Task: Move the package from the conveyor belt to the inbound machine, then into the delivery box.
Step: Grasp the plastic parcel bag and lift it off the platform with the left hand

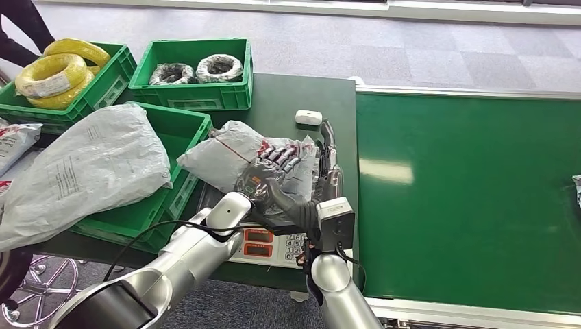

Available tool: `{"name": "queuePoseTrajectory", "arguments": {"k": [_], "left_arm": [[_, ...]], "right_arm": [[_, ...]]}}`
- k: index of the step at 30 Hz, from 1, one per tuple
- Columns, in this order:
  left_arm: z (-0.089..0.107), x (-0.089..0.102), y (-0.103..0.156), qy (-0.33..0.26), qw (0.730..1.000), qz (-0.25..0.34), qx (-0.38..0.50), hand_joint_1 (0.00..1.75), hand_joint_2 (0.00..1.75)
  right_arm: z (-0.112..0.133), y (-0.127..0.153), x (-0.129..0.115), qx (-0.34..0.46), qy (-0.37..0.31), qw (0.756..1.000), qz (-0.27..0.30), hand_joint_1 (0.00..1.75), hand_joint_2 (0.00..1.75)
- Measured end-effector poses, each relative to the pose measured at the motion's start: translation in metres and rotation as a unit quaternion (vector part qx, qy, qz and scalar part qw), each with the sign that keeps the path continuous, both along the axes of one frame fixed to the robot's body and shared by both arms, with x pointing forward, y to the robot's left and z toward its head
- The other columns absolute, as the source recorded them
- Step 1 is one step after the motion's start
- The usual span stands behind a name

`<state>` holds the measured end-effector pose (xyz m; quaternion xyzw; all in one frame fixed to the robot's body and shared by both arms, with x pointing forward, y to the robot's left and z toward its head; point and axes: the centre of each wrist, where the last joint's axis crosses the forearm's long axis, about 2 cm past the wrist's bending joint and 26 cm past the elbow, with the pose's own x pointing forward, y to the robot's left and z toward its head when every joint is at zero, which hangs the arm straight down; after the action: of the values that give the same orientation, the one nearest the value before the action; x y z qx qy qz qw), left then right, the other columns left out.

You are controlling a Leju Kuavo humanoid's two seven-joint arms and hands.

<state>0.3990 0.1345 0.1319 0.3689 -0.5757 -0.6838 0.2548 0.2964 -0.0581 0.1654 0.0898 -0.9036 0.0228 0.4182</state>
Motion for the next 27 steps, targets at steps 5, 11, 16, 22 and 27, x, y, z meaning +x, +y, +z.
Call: {"name": "queuePoseTrajectory", "arguments": {"k": [5,11,16,22,27], "left_arm": [[-0.007,-0.003,0.004,0.014,1.0,0.002,0.009,1.67,1.75],[-0.004,0.0,0.004,0.015,1.0,0.001,0.011,1.61,1.75],[-0.003,0.001,0.004,0.014,1.0,-0.003,0.014,1.63,1.75],[-0.004,0.001,0.008,0.011,1.0,-0.004,0.013,1.65,1.75],[-0.008,-0.001,0.013,0.002,1.0,-0.007,-0.011,1.67,1.75]], "right_arm": [[-0.003,0.003,-0.001,-0.004,0.003,1.0,0.005,0.0,1.75],[-0.006,0.004,-0.001,-0.008,0.007,1.0,0.009,0.0,1.75],[-0.009,0.004,-0.002,-0.012,0.011,1.0,0.011,0.0,1.75],[-0.012,0.004,-0.003,-0.016,0.014,1.0,0.014,0.0,1.75],[-0.015,0.005,-0.006,-0.019,0.016,0.999,0.02,0.0,1.75]]}}
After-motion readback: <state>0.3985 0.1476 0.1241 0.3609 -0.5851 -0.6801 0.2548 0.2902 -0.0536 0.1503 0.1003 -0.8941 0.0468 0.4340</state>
